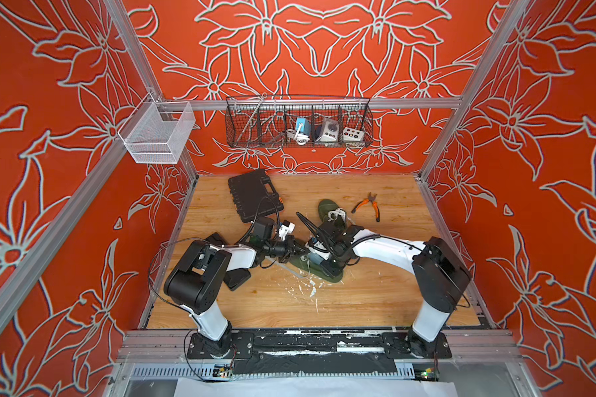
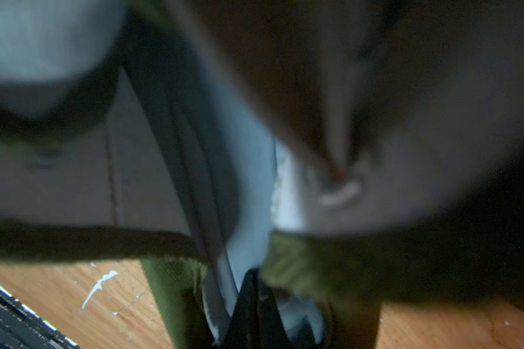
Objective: Insert the insole into the shoe
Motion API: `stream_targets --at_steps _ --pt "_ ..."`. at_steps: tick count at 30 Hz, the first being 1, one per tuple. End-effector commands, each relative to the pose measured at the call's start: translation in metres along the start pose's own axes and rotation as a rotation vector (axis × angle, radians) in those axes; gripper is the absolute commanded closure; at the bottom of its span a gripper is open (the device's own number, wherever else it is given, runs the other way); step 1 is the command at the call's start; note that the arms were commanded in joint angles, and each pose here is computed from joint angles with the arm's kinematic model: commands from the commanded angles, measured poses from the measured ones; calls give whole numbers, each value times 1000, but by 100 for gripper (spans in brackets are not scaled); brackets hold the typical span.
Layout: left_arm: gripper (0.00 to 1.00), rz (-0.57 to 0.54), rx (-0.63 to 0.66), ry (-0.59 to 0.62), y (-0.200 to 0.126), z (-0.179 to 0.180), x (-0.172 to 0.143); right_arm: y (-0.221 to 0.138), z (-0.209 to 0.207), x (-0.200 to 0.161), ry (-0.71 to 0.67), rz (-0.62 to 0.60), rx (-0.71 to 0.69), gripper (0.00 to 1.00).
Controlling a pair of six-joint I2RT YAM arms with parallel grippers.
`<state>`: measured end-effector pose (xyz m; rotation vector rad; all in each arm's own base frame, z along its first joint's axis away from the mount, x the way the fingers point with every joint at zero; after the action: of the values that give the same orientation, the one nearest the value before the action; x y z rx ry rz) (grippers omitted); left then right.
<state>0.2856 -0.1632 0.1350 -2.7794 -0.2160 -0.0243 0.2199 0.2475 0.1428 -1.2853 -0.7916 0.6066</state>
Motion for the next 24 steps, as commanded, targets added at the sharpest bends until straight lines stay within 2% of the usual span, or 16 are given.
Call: stream_targets --at_steps 1,6,10,14,21,24 --pt "100 3 -27 43 -4 -10 2 -22 3 2 16 -47 -43 95" --pt "100 2 -31 46 -4 -12 3 -39 9 -10 55 -101 -15 92" --pt "100 3 -28 45 -4 -12 3 -16 8 -17 70 -95 1 89" --pt "100 3 -21 46 -4 -12 3 7 4 -14 54 -20 -6 89" --pt "100 1 -20 45 -4 -11 4 -24 10 -15 10 -56 -27 88" --pt "100 1 -19 47 -4 -13 5 -19 13 -16 16 -99 19 86"
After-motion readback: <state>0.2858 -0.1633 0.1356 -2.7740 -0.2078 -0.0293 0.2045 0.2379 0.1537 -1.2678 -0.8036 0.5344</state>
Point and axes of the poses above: each gripper's point midway between its finger pads, its own y axis out along the fingers, its own z axis along the line the jaws close on, x = y × z, the point moved 10 cm from there along -y, back along the fingers, and after that the axes turned 3 degrees about -y, right-handed, at the moved point
